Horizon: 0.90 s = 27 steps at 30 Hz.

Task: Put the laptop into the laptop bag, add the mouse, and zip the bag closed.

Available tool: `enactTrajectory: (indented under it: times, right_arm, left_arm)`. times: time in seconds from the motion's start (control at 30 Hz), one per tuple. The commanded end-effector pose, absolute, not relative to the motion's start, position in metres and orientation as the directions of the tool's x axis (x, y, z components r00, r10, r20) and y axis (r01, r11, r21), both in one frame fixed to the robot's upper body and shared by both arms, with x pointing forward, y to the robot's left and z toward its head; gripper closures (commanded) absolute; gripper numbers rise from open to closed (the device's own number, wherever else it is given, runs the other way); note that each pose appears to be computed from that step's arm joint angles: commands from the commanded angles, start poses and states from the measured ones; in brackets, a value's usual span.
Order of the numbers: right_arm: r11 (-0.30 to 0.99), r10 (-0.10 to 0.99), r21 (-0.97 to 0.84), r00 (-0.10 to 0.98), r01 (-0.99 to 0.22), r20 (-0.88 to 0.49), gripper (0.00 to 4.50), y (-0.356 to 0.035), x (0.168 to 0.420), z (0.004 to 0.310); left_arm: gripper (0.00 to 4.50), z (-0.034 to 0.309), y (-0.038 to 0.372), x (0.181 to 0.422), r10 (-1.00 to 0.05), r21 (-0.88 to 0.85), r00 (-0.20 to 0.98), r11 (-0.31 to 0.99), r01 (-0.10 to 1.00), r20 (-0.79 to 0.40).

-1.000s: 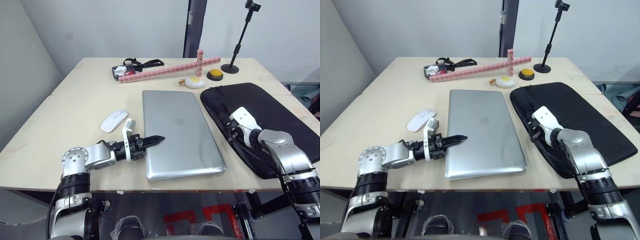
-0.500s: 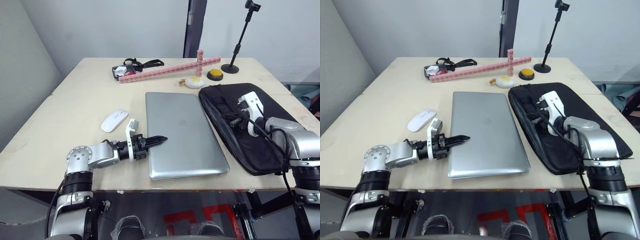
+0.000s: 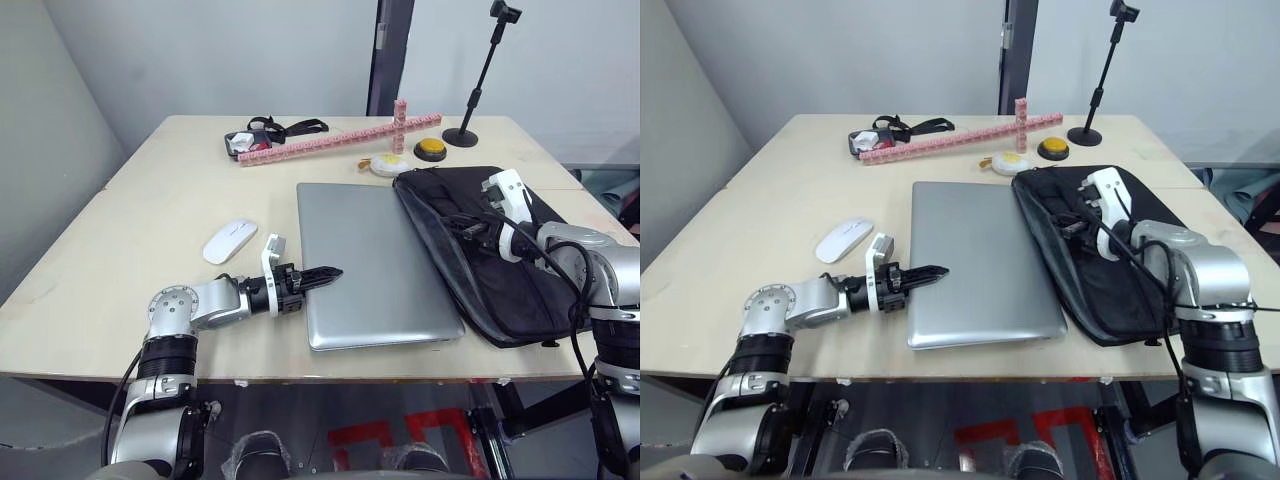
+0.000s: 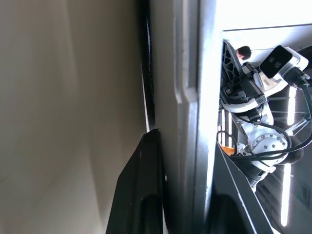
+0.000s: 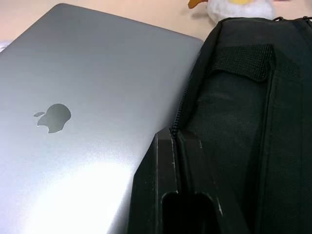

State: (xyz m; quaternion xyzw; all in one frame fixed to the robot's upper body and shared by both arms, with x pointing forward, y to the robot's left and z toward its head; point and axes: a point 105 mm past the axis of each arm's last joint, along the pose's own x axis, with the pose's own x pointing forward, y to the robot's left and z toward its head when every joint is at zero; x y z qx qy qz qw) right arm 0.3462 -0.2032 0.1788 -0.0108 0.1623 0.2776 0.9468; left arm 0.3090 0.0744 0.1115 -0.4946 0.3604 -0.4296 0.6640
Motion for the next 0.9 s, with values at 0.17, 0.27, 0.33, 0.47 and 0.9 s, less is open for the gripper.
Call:
enactTrajectory:
  times: [0.17,0.27,0.33,0.47,0.9]
  right_arm:
    - [0.821,0.563,0.055,0.79,-0.568,-0.241,4.47,-0.186,0.341,0.197]
    - [0.821,0.566,0.07,0.791,-0.567,-0.231,4.47,-0.183,0.341,0.198]
    - [0.817,0.573,0.08,0.787,-0.572,-0.227,4.47,-0.178,0.34,0.197]
    - [0.804,0.594,0.114,0.777,-0.584,-0.209,4.47,-0.167,0.339,0.197]
    - [0.779,0.626,0.145,0.754,-0.61,-0.199,4.47,-0.145,0.331,0.2]
  left_arm:
    - [4.2,0.151,0.064,0.319,-0.929,-0.95,0.344,-0.023,0.311,0.135]
    - [4.2,0.149,0.062,0.323,-0.93,-0.954,0.346,-0.02,0.3,0.128]
    - [4.2,0.149,0.058,0.324,-0.933,-0.955,0.339,-0.017,0.296,0.122]
    - [4.2,0.15,0.046,0.326,-0.942,-0.953,0.312,-0.023,0.302,0.122]
    - [4.2,0.152,0.001,0.332,-0.946,-0.927,0.272,-0.068,0.368,0.177]
